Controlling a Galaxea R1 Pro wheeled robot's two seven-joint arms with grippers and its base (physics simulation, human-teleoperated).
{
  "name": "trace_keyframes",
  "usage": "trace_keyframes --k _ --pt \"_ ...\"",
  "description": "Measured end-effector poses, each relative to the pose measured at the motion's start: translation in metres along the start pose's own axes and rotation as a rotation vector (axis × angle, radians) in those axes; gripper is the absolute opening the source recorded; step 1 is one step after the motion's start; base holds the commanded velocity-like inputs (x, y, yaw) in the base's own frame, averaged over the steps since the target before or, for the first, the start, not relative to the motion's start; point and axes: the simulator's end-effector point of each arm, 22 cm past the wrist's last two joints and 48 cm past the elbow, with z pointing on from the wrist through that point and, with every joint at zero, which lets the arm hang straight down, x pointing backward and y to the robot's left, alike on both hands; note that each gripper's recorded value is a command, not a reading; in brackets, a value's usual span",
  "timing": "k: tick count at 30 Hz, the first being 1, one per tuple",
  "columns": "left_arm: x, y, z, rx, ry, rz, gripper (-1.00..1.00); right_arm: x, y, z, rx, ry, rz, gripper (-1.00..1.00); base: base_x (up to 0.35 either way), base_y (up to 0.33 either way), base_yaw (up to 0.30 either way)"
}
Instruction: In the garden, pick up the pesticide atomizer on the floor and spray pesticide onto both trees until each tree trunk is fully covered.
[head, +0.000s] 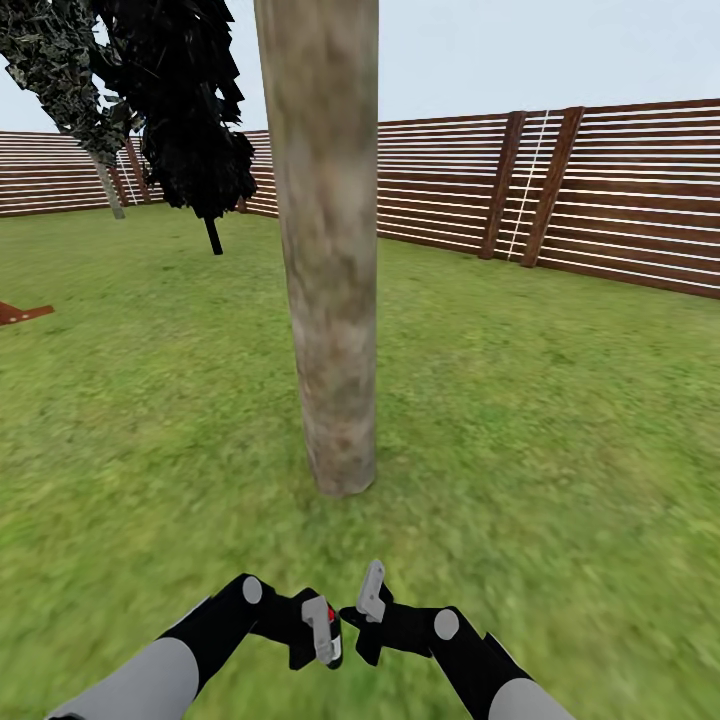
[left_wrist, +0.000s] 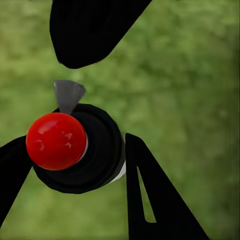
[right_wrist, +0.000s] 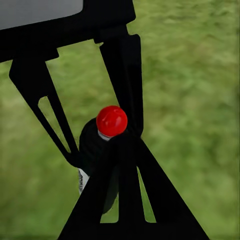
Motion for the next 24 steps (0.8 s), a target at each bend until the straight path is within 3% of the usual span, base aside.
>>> trace_keyframes --k 16,21,24 --pt "-0.014 -0.005 0.006 0.011 -0.019 0.005 -1.00 0.000 0.000 0.000 0.000 0.000 0.000 -1.00 0.000 0.000 0.000" --pt "0.001 -0.006 0.004 0.016 0.009 0.001 -1.00 0.000 0.000 0.000 0.000 0.000 0.000 -1.00 0.000 0.000 0.000" --pt "0.037 0.002 -0.012 -0.002 0.063 -0.016 -1.00 0.000 0.000 0.000 0.000 0.000 0.000 -1.00 0.000 0.000 0.000"
